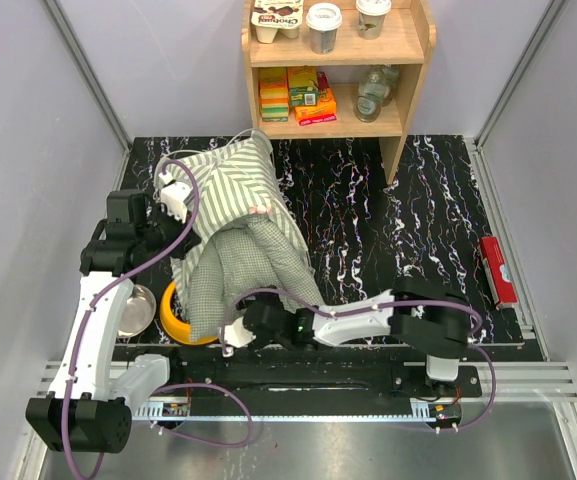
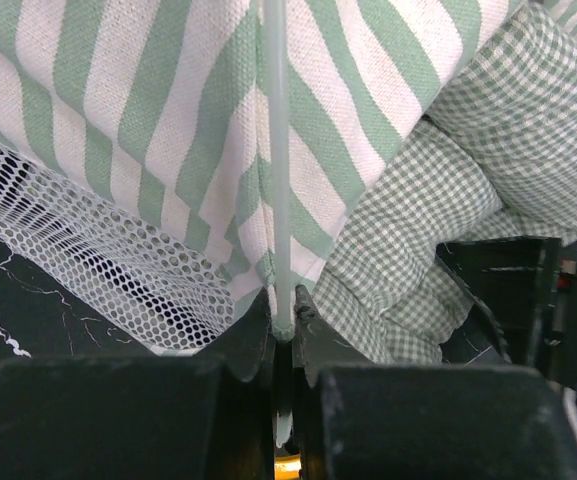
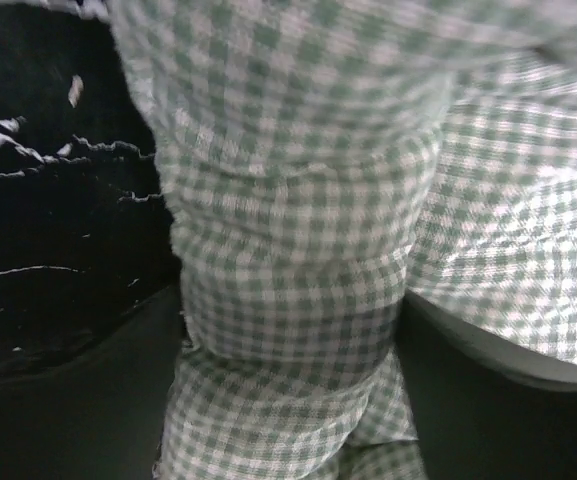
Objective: Set up the pet tent
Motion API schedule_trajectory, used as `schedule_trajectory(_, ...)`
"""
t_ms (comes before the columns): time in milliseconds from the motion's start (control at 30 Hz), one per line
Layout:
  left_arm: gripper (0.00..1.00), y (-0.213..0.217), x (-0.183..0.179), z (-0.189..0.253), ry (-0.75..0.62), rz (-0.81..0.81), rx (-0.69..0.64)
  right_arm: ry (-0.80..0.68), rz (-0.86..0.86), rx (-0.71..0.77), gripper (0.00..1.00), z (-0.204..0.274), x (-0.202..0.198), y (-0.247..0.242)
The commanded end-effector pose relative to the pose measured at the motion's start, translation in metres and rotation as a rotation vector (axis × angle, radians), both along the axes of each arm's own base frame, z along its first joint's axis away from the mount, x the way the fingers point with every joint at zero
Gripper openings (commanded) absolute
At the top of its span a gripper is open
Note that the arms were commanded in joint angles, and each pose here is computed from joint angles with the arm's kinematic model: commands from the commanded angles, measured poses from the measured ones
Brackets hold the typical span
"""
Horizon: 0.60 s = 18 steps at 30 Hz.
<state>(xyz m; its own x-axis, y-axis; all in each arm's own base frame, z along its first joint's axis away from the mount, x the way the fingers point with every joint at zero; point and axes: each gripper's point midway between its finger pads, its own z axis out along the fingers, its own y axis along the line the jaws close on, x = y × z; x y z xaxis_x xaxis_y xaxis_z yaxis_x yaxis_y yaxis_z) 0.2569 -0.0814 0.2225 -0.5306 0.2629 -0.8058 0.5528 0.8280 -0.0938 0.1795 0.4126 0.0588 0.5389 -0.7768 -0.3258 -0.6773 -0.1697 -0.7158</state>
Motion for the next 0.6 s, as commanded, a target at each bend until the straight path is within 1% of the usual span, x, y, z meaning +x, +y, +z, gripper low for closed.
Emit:
schedule_trajectory(0, 0.00, -0.006, -0.011, 0.001, 0.020, -0.042, -0.006, -0.087, -0.155, -0.045, 0.61, 0.011, 0.030, -0.003)
schedule_trajectory(100, 0.00, -0.006, -0.013, 0.001, 0.022, -0.050, -0.009, -0.118, -0.176, 0.037, 0.21, 0.041, 0.035, 0.008)
schedule_trajectory(167, 0.00, -0.008, -0.015, 0.004, 0.017, -0.070, -0.014, -0.152, -0.174, 0.082, 0.00, 0.066, 0.040, 0.014)
schedule_trajectory(300, 0.00, -0.014, -0.020, 0.007, 0.013, -0.133, -0.014, -0.238, -0.105, 0.217, 0.00, 0.130, 0.043, 0.033)
schedule_trajectory(400, 0.00, -0.017, -0.025, 0.010, 0.015, -0.173, -0.016, -0.279, -0.037, 0.298, 0.00, 0.167, 0.050, 0.047)
schedule_trajectory(467, 0.00, -0.018, -0.027, 0.012, 0.010, -0.189, -0.013, -0.322, -0.009, 0.325, 0.00, 0.182, 0.060, 0.054)
schedule_trajectory(567, 0.00, -0.019, -0.033, 0.012, 0.016, -0.221, -0.009, -0.419, 0.019, 0.321, 0.00, 0.199, 0.072, 0.064)
